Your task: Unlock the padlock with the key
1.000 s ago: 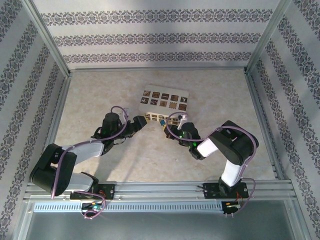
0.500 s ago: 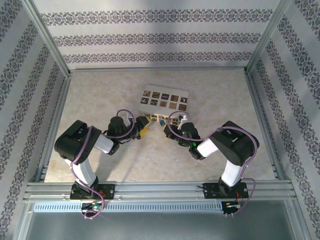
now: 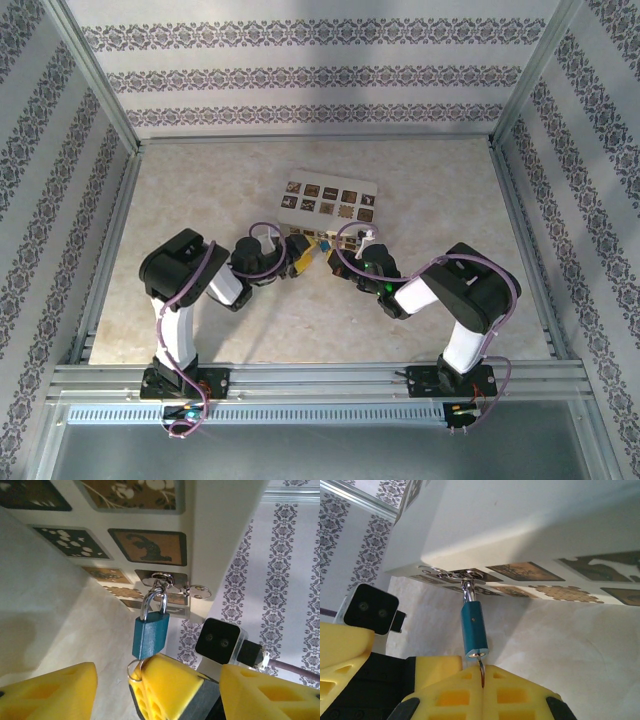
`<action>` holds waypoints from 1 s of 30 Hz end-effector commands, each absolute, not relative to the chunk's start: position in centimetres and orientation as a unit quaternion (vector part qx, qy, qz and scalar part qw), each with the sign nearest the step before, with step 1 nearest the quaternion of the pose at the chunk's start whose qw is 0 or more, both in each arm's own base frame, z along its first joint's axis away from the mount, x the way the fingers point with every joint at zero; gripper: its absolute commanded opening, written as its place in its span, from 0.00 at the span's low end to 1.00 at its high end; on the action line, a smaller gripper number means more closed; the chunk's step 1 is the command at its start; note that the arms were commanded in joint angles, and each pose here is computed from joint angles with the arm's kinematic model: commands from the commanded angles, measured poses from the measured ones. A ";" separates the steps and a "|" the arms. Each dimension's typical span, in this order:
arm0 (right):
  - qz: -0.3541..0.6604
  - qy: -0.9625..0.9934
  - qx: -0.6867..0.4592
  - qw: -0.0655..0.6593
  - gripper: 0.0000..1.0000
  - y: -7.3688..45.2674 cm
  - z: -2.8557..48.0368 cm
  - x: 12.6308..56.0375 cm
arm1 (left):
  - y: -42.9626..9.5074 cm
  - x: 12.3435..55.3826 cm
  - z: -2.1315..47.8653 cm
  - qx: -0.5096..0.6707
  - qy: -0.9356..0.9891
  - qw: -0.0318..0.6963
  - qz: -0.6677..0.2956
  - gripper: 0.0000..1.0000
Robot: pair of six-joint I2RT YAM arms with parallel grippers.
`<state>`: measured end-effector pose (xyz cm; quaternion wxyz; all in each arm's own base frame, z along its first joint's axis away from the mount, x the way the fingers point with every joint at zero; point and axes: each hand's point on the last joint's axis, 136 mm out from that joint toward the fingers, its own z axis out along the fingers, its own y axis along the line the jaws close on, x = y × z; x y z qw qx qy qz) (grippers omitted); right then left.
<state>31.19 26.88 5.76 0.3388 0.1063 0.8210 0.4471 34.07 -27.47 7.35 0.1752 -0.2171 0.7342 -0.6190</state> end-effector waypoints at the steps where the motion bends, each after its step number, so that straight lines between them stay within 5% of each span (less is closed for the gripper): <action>1: 0.474 0.806 0.094 0.342 0.00 28.1 7.8 31.0 | -28.5 34.8 8.9 -0.204 0.714 0.191 -0.641 0.63; 30: 0.496 0.795 0.123 0.325 0.00 28.4 8.7 31.2 | -30.1 36.4 8.2 -0.215 0.709 0.187 -0.645 0.38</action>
